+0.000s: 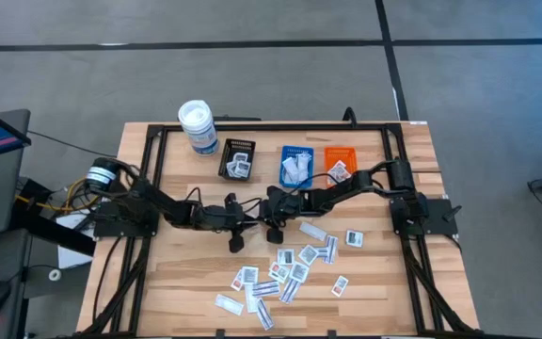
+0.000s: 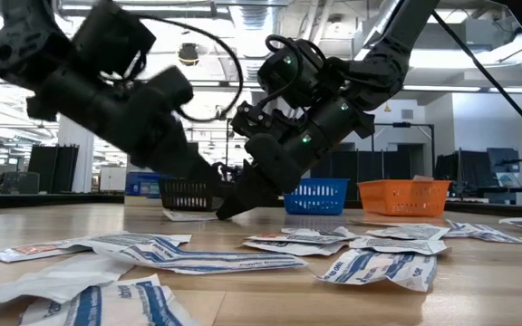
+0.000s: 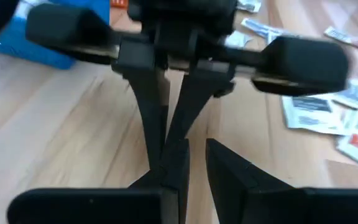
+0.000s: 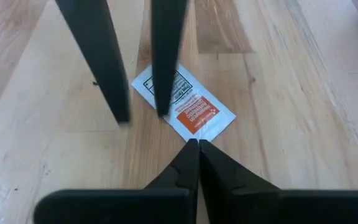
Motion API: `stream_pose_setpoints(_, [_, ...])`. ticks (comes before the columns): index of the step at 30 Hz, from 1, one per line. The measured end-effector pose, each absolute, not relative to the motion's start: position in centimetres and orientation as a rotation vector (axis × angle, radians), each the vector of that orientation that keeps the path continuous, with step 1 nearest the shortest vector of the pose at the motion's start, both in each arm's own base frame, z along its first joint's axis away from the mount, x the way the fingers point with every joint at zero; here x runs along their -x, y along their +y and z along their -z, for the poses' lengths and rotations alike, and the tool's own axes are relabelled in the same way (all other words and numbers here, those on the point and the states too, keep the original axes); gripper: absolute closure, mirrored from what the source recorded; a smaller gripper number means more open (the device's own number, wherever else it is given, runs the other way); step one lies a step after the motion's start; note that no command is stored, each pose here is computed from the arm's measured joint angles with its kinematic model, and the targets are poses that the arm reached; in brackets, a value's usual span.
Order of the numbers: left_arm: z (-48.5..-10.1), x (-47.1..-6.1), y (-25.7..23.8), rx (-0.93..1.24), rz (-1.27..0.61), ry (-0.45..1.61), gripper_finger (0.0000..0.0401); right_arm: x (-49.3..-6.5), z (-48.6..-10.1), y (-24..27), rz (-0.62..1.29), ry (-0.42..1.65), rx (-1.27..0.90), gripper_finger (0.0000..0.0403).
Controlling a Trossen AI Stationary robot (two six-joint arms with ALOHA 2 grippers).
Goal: Pick & Place First Aid Supplies
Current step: Put the orange ointment pack into the orange bin
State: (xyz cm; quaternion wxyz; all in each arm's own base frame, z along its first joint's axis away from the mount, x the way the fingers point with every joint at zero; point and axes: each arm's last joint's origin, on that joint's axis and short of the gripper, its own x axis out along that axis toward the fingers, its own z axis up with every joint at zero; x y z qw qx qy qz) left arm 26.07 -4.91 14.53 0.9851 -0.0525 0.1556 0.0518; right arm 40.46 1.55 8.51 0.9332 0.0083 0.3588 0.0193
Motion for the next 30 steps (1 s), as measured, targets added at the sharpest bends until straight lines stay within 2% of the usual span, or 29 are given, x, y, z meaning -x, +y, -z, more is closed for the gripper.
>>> stream_pose_setpoints(3, [-15.3,-25.2,-5.1,0.109,-0.101,0.362,0.0339,-40.4,-8.5,1.5,-0.04,0.735,-0.017,0.0399])
stream_pose_setpoints(8, [-14.6,-23.8,-5.7,0.166,-0.17,0.501,0.0299,-40.4,-8.5,1.6,-0.046,0.736,-0.019,0.0397])
stream_pose_setpoints(16, [-12.9,-23.7,-6.1,0.262,-0.241,0.542,0.0248,-40.4,-8.5,1.6,-0.047,0.736,-0.02,0.04])
stream_pose_setpoints(20, [-12.8,-23.8,-6.0,0.325,-0.266,0.532,0.0242,-40.4,-8.4,1.6,-0.048,0.736,-0.02,0.0402])
stream_pose_setpoints(30, [-14.6,-23.4,-5.8,0.271,-0.246,0.466,0.0257,-40.4,-8.4,1.6,-0.051,0.737,-0.022,0.0402])
